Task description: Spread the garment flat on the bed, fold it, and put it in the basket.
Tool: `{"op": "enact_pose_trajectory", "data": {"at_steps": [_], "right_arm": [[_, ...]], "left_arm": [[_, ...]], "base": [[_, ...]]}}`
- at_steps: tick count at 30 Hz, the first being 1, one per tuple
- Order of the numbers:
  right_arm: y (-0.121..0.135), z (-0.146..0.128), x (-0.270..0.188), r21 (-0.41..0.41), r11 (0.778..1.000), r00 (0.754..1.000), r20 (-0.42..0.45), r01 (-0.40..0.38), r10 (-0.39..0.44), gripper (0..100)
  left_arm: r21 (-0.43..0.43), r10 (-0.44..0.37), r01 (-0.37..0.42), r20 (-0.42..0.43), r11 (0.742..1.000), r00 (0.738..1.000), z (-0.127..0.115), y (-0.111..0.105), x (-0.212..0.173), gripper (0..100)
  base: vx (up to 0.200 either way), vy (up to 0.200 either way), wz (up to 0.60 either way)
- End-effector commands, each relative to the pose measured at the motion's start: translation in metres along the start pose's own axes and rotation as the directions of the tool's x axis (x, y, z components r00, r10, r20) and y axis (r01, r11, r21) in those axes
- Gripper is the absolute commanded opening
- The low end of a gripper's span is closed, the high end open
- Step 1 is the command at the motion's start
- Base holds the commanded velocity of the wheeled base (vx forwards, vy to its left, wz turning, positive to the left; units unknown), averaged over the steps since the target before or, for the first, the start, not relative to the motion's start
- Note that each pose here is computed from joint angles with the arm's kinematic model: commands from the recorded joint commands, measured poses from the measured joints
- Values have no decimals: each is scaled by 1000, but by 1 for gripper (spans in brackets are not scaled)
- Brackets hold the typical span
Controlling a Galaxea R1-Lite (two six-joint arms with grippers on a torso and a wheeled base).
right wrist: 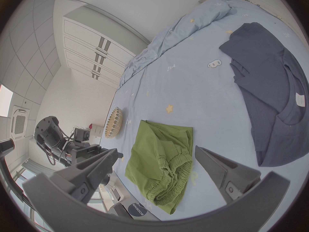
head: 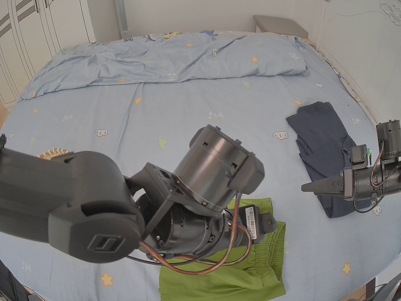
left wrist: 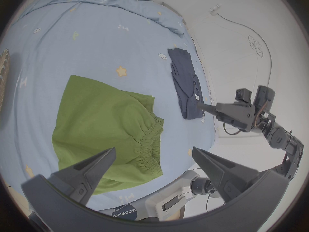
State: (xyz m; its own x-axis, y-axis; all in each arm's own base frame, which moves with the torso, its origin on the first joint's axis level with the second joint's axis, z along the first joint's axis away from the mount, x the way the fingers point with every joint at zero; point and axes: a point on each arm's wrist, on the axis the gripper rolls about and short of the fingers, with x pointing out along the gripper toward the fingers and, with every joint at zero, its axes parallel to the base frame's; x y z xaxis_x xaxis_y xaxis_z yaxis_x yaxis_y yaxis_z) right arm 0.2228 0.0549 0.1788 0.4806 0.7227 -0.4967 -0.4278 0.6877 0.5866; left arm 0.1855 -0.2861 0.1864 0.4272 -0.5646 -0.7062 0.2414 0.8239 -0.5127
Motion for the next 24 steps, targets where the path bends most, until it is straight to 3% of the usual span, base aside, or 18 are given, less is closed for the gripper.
{"op": "enact_pose_trajectory", "data": {"at_steps": [1, 2, 6, 10, 11, 13, 14, 18, 19, 24], "right_arm": [[1, -1, 2, -2, 1000, 1000, -7, -5, 5, 100], [13, -8, 9, -29, 998, 998, -49, -47, 46, 100], [36, -18, 25, -79, 990, 985, -137, -120, 108, 100], [37, -18, 25, -80, 989, 984, -140, -121, 109, 100], [55, -25, 61, -117, 985, 962, -257, -127, 93, 100], [56, -27, 69, -121, 985, 958, -275, -120, 82, 100], [61, -31, 84, -138, 983, 948, -312, -118, 70, 100], [69, -41, 101, -153, 979, 927, -368, -135, 70, 100], [72, -49, 112, -162, 978, 914, -402, -131, 55, 100], [73, -61, 129, -175, 978, 891, -453, -117, 25, 100]], "left_arm": [[-10, 2, -2, 9, 1000, 1000, 3, 2, -2, 100], [-92, 4, -1, 38, 996, 999, 28, 27, -19, 100], [-215, 1, 0, 7, 977, 1000, 46, 84, -38, 100], [-218, 0, 1, 5, 976, 1000, 46, 86, -39, 100], [-241, -51, 32, -72, 970, 996, 46, 153, -39, 100], [-236, -57, 38, -76, 971, 995, 45, 163, -37, 100], [-227, -72, 52, -83, 972, 994, 45, 183, -26, 100], [-214, -101, 79, -96, 974, 990, 41, 201, -20, 100], [-197, -145, 124, -93, 973, 985, 42, 208, -21, 100], [-198, -204, 178, -121, 964, 971, 44, 218, -11, 100]], "base": [[0, 0, 0], [0, 0, 0], [0, 0, 0], [0, 0, 0], [0, 0, 0], [0, 0, 0], [0, 0, 0], [0, 0, 0], [0, 0, 0], [0, 0, 0]]}}
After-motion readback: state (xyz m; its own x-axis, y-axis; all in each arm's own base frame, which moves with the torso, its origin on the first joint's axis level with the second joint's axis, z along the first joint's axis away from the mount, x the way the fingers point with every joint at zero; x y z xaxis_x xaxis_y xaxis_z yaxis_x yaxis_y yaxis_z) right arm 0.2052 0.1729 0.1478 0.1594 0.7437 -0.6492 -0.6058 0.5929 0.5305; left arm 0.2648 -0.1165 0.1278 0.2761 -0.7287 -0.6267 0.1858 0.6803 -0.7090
